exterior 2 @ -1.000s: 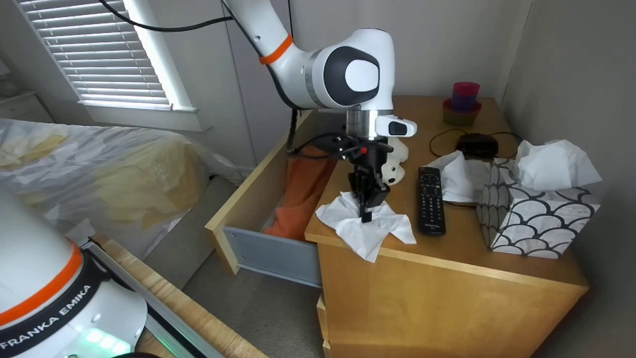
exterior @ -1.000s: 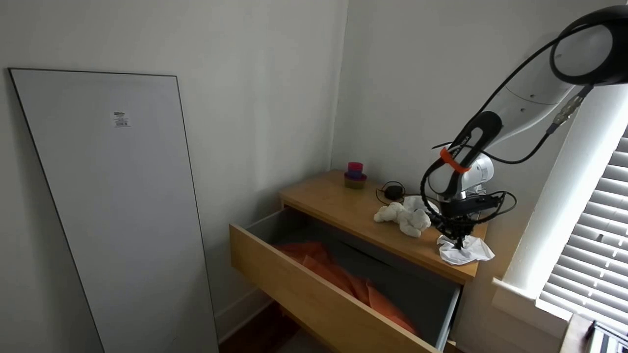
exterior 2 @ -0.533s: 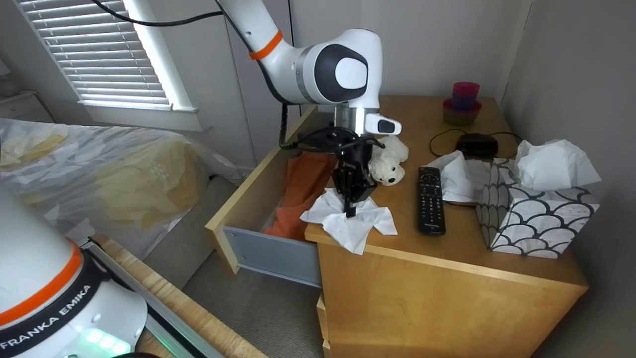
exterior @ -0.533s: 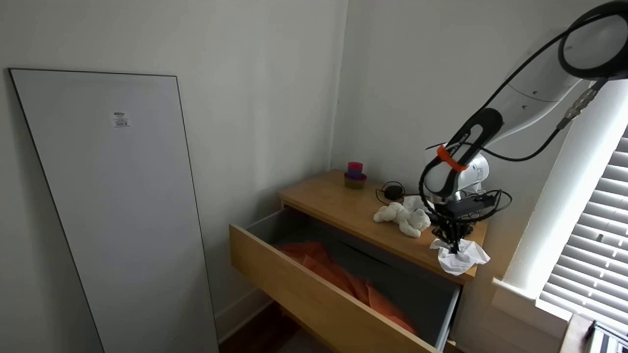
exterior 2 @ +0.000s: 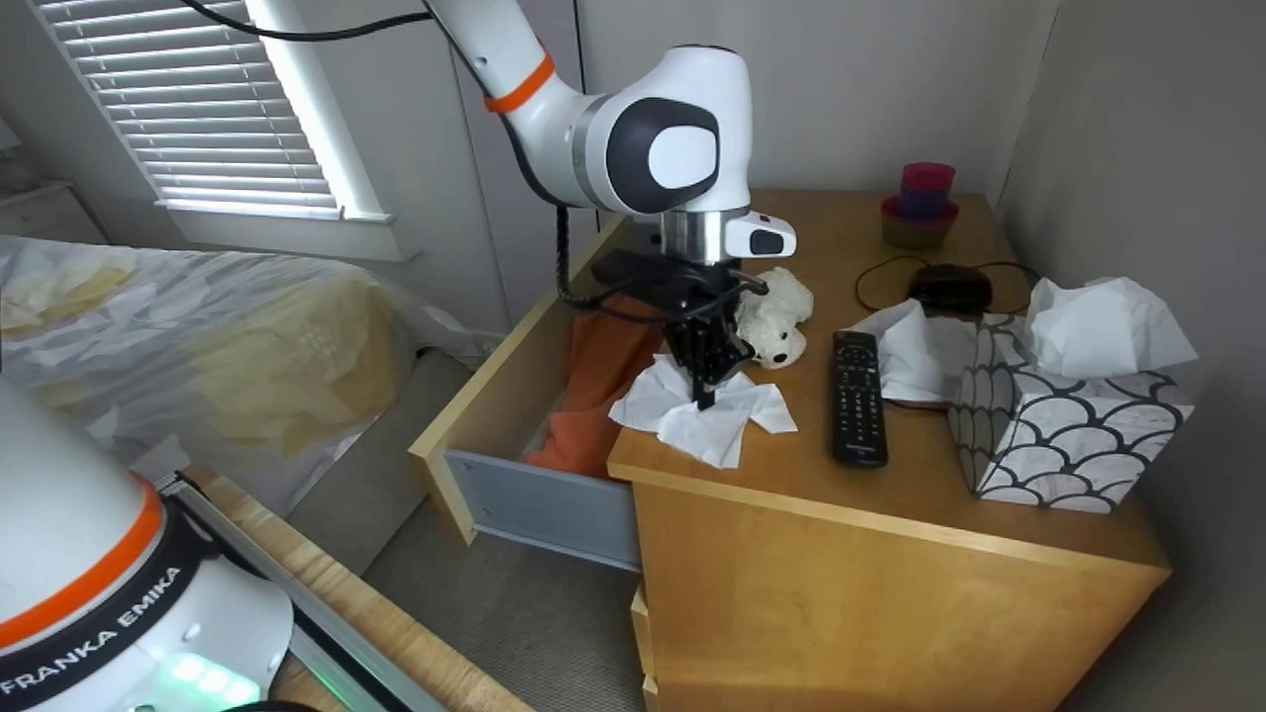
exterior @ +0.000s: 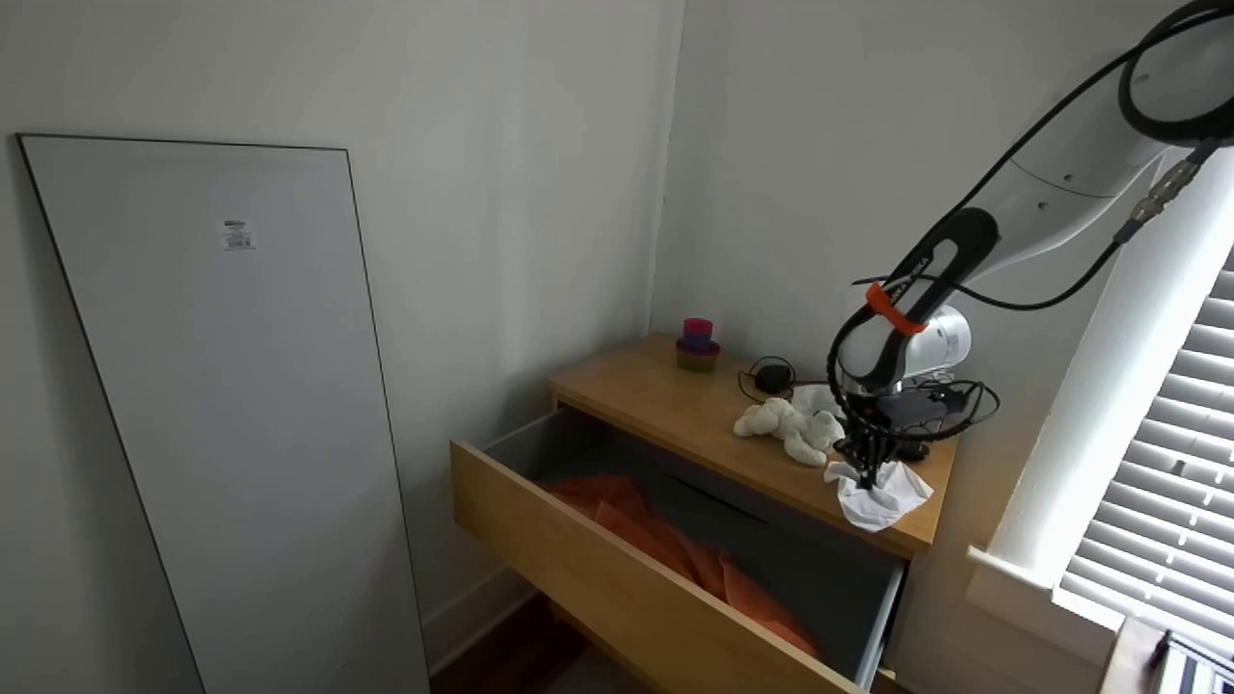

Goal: Use the paper towel in front of the paper towel box to wipe the counter top bottom corner surface and stack it on the paper towels on the left of the paper towel box

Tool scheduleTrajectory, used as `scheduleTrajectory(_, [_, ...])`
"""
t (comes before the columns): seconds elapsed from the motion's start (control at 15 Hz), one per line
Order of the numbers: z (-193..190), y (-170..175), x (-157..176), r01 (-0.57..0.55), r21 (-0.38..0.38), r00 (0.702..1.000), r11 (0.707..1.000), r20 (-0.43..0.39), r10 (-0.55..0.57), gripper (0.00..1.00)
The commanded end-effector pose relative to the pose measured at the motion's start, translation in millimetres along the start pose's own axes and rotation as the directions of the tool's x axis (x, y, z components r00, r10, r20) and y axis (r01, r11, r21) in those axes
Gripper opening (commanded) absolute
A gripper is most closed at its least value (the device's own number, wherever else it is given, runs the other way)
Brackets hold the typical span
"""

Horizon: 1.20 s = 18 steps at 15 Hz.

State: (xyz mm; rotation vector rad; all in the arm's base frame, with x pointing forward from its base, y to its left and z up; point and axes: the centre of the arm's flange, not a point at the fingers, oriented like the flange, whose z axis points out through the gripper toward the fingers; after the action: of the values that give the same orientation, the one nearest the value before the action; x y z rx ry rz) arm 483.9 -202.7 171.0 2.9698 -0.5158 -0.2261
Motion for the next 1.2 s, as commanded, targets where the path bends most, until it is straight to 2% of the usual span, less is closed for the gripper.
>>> scheduleTrajectory(0.0, [34,-2,7,-0.034,0.032,0.995,0.999,-0.09,0.037,0.01])
scheduleTrajectory(0.27, [35,11,20,-0.121,0.014,0.978,0.993,-0.17,0.122,0.01])
scheduleTrajectory(0.47, [37,25,26,-0.232,-0.029,0.952,0.972,-0.213,0.22,0.01])
scheduleTrajectory(0.73, [40,37,19,-0.341,-0.102,0.937,0.934,-0.118,0.329,0.01])
scheduleTrajectory(0.87, [38,33,15,-0.336,-0.122,0.942,0.934,-0.052,0.332,0.01])
scheduleTrajectory(1.13, [36,19,3,-0.252,-0.121,0.962,0.96,0.082,0.262,0.01])
